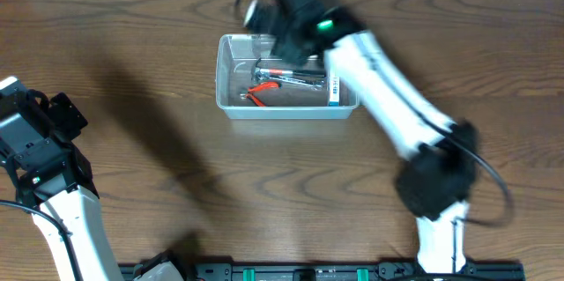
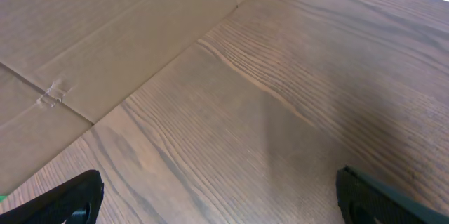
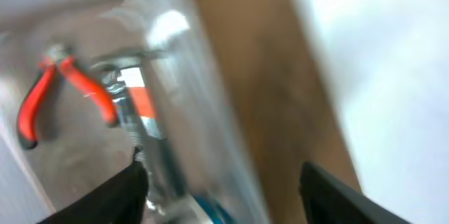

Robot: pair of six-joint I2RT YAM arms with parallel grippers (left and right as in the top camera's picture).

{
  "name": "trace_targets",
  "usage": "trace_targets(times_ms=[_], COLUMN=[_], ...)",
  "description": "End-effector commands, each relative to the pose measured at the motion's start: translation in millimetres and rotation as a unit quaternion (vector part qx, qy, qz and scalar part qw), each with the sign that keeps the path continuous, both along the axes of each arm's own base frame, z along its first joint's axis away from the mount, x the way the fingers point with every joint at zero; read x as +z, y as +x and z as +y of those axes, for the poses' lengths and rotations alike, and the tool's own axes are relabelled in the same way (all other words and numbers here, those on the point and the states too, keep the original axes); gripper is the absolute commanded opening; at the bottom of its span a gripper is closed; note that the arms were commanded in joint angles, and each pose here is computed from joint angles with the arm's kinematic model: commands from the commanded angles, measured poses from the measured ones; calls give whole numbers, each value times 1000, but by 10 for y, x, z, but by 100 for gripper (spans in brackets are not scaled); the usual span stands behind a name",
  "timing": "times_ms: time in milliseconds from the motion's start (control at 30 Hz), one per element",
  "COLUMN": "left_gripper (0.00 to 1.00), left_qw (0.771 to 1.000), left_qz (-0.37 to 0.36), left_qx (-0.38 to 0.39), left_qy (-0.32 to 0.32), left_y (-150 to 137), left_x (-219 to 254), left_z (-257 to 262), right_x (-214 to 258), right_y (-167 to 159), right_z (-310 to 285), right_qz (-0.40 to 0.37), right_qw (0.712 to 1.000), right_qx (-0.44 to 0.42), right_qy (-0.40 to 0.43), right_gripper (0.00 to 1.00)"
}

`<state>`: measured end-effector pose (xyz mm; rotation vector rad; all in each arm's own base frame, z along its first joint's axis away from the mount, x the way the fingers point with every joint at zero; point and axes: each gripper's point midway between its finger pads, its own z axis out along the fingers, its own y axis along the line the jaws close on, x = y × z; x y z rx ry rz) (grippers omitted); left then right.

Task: Pack container
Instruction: 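Open the right gripper and lift it away from the container, then move the right gripper to the yellow-black screwdriver and grasp it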

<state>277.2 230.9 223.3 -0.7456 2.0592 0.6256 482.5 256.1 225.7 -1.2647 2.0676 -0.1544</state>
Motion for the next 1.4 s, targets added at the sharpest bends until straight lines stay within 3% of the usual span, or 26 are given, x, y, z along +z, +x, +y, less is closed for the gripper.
trace_targets(times_ms=[0,67,133,200,300,433,700,1033,1367], left_gripper=[98,98,98,98,98,98,98,98,98], left_qw=[1000,1000,1000,1000,1000,1000,1000,1000,1000], left_qz=[0,0,0,0,0,0,0,0,0], left_qx=[2,2,2,2,2,2,2,2,2], left_qy=[9,9,9,9,9,9,9,9,9], left_y=[2,2,2,2,2,2,2,2,2], left_x=[66,66,66,66,66,66,66,66,66], left_z=[38,38,38,38,38,38,38,38,38], right_x=[769,788,688,452,-44,-558,-1235,-1864,-2271], right_y=[123,90,41,-59,-276,-416,-543,-617,-777], right_z=[-1002,-1451,-1861,-2311,-2807,-2813,-2318,-1887,-1834], right_qz=[-28,4,44,97,184,272,342,350,359], right_qw=[970,945,916,874,796,760,802,839,831], right_qx=[-209,-278,-342,-421,-526,-542,-464,-405,-414], right_qy=[123,170,203,224,237,237,155,95,94], right_gripper=[75,74,65,53,46,46,49,55,47])
